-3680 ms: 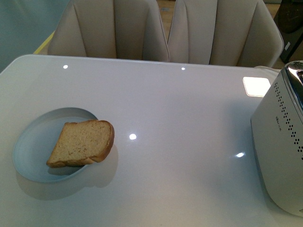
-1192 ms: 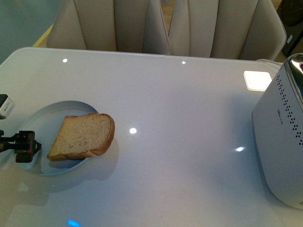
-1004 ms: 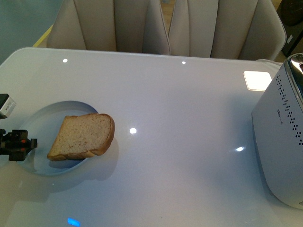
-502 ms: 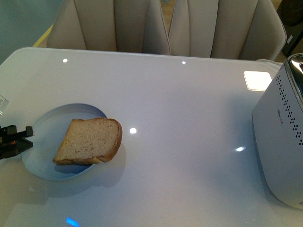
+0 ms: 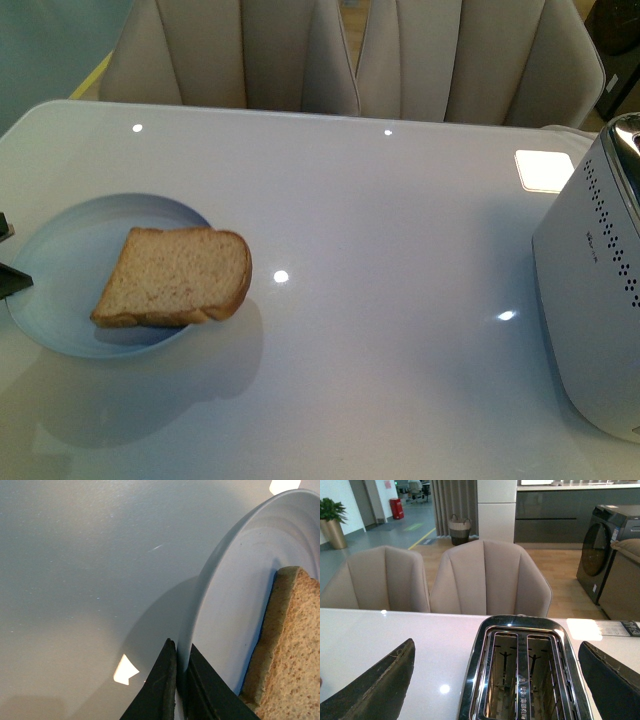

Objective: Left arm holds plate, right arm toasts bread

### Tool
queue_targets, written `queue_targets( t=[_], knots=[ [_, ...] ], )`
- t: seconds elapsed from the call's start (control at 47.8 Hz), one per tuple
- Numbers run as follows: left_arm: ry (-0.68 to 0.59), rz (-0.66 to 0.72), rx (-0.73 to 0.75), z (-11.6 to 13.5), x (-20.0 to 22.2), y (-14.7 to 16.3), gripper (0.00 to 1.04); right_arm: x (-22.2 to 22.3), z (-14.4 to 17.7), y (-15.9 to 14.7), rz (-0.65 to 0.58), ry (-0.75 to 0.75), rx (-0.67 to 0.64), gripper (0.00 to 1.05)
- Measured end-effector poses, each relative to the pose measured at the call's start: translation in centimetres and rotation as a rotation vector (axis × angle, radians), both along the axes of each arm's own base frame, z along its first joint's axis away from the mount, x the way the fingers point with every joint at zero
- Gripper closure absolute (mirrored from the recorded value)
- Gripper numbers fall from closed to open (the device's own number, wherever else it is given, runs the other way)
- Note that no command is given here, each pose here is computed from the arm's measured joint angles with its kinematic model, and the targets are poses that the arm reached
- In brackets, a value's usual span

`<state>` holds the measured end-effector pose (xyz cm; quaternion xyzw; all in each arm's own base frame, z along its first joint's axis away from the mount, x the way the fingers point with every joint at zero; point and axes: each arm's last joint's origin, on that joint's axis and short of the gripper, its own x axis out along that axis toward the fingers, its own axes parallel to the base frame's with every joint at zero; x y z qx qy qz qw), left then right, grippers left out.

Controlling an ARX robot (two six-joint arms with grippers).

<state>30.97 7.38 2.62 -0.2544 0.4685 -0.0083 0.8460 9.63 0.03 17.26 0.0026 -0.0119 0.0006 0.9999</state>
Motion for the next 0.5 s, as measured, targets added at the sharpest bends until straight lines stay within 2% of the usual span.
queue_targets(
  t=[0.272, 0.502],
  knots=[
    [-0.037, 0.03, -0.078, 3.8, 0.4, -2.1, 1.02, 0.0, 0.0, 0.0, 0.0, 0.0, 0.0, 0.09],
    [-0.055, -0.001, -0.098, 8.0, 1.1, -6.9, 1.02, 0.0, 0.0, 0.0, 0.0, 0.0, 0.0, 0.09]
  ],
)
